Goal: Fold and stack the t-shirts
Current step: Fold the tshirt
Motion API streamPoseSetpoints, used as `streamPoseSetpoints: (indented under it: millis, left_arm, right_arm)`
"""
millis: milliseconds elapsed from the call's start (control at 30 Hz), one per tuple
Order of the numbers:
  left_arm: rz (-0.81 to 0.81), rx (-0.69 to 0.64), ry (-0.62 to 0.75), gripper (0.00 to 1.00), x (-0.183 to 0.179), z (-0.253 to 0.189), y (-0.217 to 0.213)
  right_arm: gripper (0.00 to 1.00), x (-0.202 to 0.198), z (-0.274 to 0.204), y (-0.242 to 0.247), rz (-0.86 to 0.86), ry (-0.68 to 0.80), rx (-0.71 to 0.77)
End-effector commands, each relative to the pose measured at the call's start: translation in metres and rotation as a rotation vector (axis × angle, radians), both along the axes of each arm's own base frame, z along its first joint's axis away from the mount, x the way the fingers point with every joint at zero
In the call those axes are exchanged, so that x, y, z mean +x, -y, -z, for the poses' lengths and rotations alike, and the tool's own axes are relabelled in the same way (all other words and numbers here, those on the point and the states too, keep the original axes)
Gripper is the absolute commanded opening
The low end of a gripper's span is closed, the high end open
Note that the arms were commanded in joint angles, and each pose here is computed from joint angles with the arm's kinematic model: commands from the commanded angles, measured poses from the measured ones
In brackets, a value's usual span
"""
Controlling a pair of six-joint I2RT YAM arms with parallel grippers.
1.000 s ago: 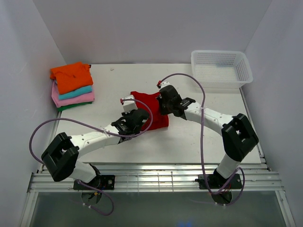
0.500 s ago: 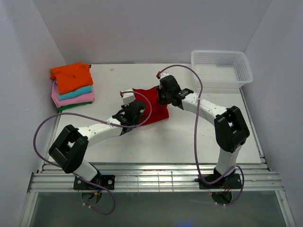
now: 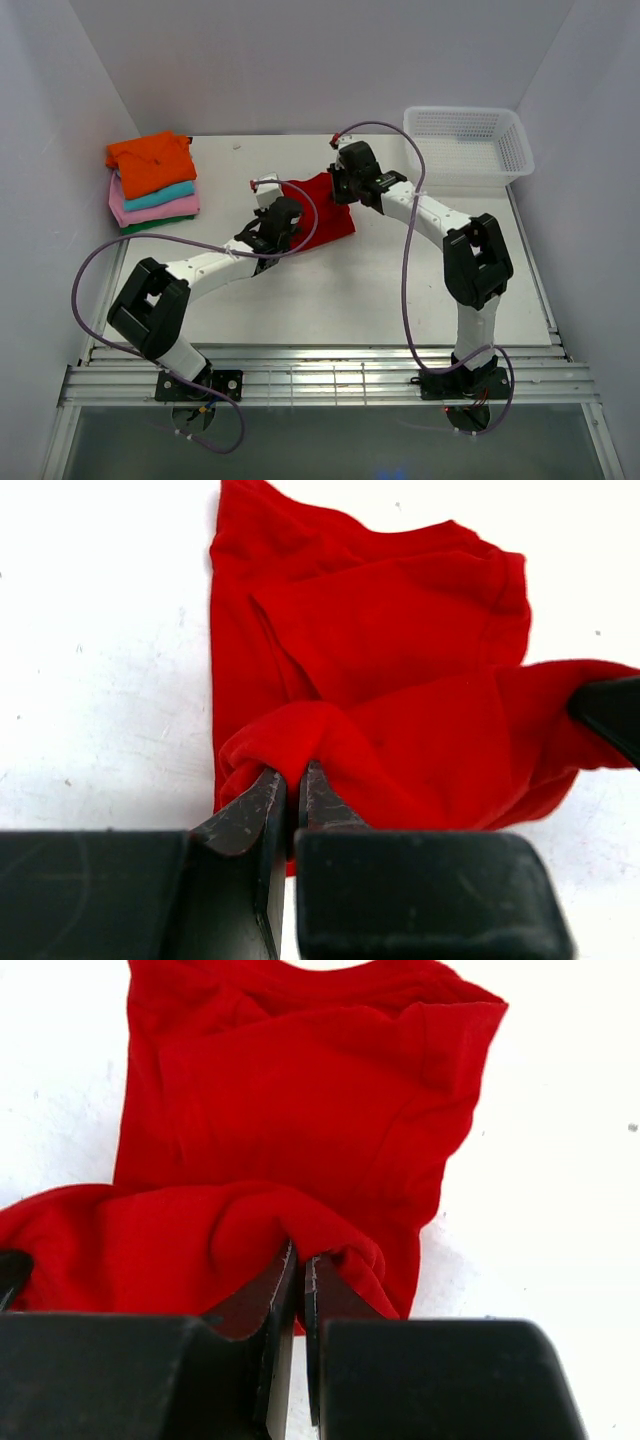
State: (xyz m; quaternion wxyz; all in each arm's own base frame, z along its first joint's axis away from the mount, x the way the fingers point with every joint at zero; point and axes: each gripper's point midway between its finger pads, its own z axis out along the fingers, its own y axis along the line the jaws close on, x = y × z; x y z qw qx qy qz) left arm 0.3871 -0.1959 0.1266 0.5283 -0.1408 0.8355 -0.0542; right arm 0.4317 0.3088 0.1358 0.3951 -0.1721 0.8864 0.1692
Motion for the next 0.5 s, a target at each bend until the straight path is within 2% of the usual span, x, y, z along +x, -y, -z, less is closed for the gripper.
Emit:
streamPoseSetpoints:
  millis: [0,467]
  left_arm:
    - [-0.012,-0.046,0.091,0.00,0.021,-0.039,-0.003]
    - [-0.076,-0.009,0.069,0.00,0.064,-0.005,-0.025]
  right_arm:
    - [0.08,0.029,-0.031,-0.009,-0.009,0.075,0.041]
    - [0.08,0.085,-0.005,-0.033,-0.084,0.081,0.098]
